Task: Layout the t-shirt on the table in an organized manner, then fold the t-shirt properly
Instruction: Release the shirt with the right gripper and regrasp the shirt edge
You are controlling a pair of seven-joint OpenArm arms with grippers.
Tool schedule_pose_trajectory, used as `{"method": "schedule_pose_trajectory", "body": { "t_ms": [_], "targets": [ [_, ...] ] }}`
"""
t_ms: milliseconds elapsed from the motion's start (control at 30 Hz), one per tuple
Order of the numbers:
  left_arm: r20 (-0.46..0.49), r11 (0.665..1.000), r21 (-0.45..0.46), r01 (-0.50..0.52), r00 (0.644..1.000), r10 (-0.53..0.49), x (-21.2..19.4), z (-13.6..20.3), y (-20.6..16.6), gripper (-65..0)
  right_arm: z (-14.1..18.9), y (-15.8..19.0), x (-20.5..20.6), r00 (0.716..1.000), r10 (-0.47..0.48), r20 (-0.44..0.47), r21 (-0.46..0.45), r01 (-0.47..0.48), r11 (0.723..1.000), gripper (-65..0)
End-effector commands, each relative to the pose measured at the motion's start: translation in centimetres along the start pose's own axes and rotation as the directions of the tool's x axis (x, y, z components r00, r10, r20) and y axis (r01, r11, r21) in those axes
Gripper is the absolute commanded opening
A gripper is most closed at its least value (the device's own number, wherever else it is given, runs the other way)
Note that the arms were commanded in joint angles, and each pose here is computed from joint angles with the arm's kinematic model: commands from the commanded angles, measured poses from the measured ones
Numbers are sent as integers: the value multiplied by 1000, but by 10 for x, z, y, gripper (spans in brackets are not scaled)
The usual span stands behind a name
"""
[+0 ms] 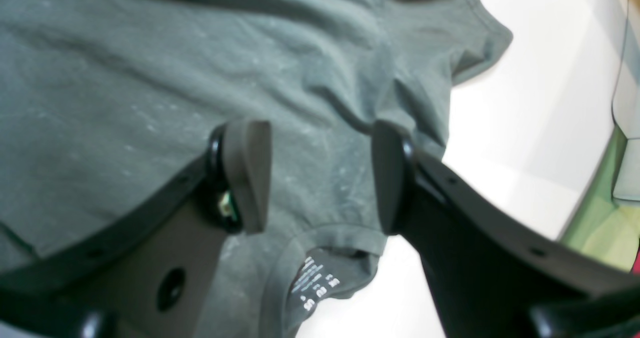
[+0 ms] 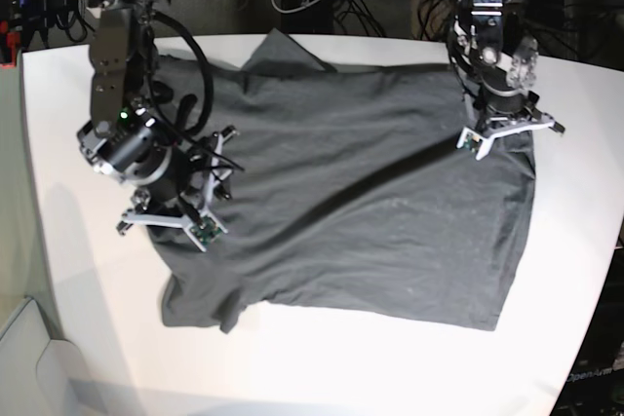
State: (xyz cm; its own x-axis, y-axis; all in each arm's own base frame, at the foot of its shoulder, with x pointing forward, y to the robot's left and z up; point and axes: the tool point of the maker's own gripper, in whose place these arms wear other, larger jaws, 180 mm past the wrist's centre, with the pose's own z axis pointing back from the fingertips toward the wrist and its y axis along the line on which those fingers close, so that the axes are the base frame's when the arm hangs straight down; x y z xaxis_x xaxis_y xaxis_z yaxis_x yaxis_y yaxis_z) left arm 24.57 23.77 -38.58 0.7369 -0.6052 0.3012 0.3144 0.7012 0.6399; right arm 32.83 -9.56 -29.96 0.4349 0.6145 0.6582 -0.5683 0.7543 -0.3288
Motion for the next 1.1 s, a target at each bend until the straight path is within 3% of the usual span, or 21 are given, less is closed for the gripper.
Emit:
{"method": "schedule_pose_trajectory", "body": {
  "t_ms": [0, 167, 233, 400, 567, 633, 767, 900, 967, 1067],
  "targets": [
    [-4, 999, 36, 10, 1000, -10, -4, 2, 9, -640, 4, -7, 13, 999, 5, 47, -22, -4, 1000, -321],
    [-59, 996, 40, 83, 995, -81, -28, 3, 10, -614, 4, -7, 13, 999, 6, 47, -22, -5, 1000, -321],
    [-90, 994, 18, 106, 991, -104, -41, 1, 3, -538, 4, -8, 14, 999, 7, 48, -23, -6, 1000, -321],
    [-134, 985, -26, 171, 976, -173, -71, 3, -9, -272, 5, -9, 15, 999, 8, 52, -26, -7, 1000, -321],
    [-183, 971, 0, 239, 955, -235, -90, 6, 6, -116, 5, -9, 15, 999, 8, 52, -26, -7, 1000, -321],
    [-203, 963, 17, 269, 944, -261, -97, 6, 15, -92, 5, -9, 15, 999, 8, 52, -26, -7, 1000, -321],
    [-242, 970, 83, 228, 949, -203, -112, 10, 46, -82, 5, -8, 15, 999, 8, 51, -25, -6, 1000, -321],
    [-166, 980, 149, 130, 981, -105, -93, 28, 76, -82, 6, -9, 15, 999, 7, 52, -29, -5, 1000, -324],
    [-143, 983, 123, 134, 983, -116, -87, 35, 79, -82, 6, -9, 16, 998, 7, 55, -30, -5, 1000, -358],
    [-159, 986, 55, 156, 976, -146, -93, 37, 73, -82, 4, -3, 22, 998, -14, 68, -15, 15, 1000, -476]
  ]
}}
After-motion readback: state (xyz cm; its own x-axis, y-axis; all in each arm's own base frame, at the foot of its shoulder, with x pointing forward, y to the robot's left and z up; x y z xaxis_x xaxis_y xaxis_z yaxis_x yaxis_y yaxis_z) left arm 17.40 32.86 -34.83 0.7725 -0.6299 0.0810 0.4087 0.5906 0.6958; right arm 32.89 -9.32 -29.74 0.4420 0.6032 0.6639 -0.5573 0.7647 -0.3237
